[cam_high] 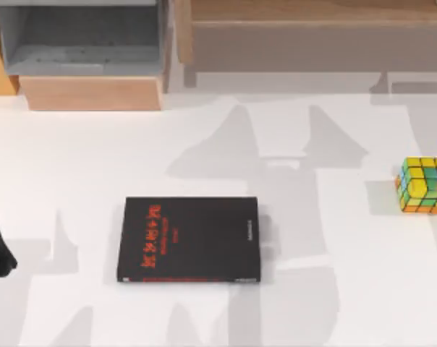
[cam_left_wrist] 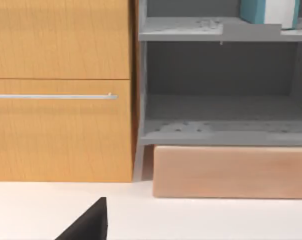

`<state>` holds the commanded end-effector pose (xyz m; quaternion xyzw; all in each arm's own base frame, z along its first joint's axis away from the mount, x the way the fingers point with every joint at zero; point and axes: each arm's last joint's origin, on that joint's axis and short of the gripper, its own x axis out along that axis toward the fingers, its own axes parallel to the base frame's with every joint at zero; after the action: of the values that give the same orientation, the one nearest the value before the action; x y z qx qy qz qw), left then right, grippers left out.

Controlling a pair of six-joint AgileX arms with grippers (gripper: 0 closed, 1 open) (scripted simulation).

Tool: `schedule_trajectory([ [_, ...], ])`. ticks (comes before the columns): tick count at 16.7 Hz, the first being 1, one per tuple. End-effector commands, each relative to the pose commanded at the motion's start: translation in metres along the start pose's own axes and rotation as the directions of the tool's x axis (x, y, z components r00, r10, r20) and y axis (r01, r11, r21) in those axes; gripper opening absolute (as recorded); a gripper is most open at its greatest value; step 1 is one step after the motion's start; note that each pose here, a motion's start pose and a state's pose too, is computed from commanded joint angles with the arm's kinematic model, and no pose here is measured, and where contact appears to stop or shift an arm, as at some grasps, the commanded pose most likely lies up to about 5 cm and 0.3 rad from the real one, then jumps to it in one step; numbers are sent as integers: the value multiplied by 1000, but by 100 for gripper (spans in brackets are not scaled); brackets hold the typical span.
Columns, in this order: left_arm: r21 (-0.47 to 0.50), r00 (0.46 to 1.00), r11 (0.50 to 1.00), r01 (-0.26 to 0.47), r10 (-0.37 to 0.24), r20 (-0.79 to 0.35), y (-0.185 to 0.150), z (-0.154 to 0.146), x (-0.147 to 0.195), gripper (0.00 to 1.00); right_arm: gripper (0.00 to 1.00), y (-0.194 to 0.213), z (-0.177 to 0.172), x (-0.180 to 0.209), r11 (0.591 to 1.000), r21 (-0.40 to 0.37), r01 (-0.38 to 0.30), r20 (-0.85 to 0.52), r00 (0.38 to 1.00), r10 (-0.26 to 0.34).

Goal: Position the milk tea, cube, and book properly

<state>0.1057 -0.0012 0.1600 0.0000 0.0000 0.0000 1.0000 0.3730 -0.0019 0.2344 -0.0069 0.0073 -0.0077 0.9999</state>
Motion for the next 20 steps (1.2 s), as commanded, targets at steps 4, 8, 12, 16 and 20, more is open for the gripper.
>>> schedule_trajectory([
  [4, 0, 1000, 1000, 0, 0, 0, 0, 0, 0, 100, 100, 0, -7, 16, 1000, 3, 1, 14, 1000, -1],
  [8, 0, 1000, 1000, 0, 0, 0, 0, 0, 0, 100, 100, 2, -7, 15, 1000, 3, -4, 10, 1000, 4],
  [12, 0, 1000, 1000, 0, 0, 0, 0, 0, 0, 100, 100, 1, -6, 31, 1000, 3, 1, 14, 1000, -1],
  [16, 0, 1000, 1000, 0, 0, 0, 0, 0, 0, 100, 100, 0, -5, 67, 1000, 3, 1, 14, 1000, -1],
  [20, 0, 1000, 1000, 0, 0, 0, 0, 0, 0, 100, 100, 0, -5, 94, 1000, 3, 1, 15, 1000, -1],
])
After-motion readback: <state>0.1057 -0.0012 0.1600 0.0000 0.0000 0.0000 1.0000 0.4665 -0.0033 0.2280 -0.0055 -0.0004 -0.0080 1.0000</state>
